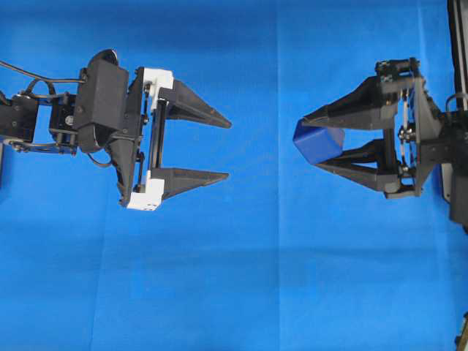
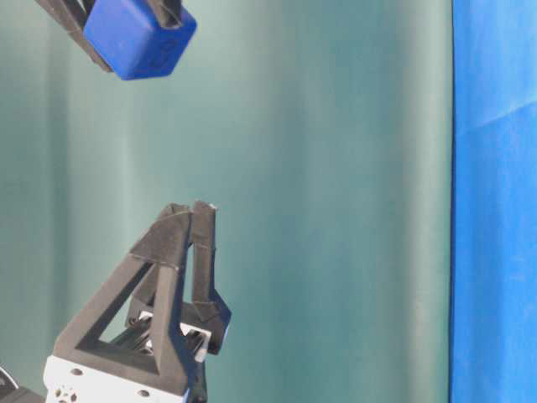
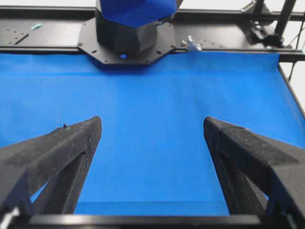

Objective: Handover the blue block to the right arm after grasping it with the left arm, then place it in the designated position.
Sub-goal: 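Carry the cube with the right gripper and reorient it, then move the right gripper down toward the table center with the cube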

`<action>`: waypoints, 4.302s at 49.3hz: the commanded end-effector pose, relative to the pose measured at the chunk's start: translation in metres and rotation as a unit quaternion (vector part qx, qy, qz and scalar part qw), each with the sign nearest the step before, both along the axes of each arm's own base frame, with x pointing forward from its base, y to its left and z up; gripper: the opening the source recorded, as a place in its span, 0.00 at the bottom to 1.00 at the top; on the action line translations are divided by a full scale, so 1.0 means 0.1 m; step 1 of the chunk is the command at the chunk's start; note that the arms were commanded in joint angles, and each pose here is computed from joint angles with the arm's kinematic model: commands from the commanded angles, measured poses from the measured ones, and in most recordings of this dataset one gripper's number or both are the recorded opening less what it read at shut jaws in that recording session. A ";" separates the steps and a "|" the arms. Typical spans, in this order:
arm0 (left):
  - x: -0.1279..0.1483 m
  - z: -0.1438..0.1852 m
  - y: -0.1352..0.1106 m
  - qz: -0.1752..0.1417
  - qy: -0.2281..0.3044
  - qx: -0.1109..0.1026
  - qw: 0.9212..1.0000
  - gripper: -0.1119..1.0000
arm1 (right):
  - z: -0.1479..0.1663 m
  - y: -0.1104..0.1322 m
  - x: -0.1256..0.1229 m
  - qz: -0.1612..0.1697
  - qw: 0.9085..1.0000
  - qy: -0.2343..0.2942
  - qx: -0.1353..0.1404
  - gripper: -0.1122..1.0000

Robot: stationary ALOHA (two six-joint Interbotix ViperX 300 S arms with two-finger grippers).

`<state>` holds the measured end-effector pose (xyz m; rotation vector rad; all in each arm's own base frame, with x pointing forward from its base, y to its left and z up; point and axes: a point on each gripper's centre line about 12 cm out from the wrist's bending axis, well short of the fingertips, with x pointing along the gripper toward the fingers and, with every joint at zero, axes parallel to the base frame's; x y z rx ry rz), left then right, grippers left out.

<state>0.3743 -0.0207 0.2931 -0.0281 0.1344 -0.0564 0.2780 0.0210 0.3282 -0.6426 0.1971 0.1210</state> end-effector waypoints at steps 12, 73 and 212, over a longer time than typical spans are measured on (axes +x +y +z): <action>-0.01 0.15 0.00 0.000 -0.022 0.002 1.000 0.93 | 0.12 0.00 -0.04 -0.042 0.977 -0.007 0.208 0.57; 0.00 0.15 0.00 -0.001 -0.022 0.002 1.000 0.93 | 0.07 -0.04 -0.06 -0.099 0.924 0.018 0.369 0.57; 0.00 0.17 0.00 -0.001 -0.025 0.002 1.000 0.93 | -0.70 -0.03 0.29 -0.165 0.903 0.139 0.372 0.57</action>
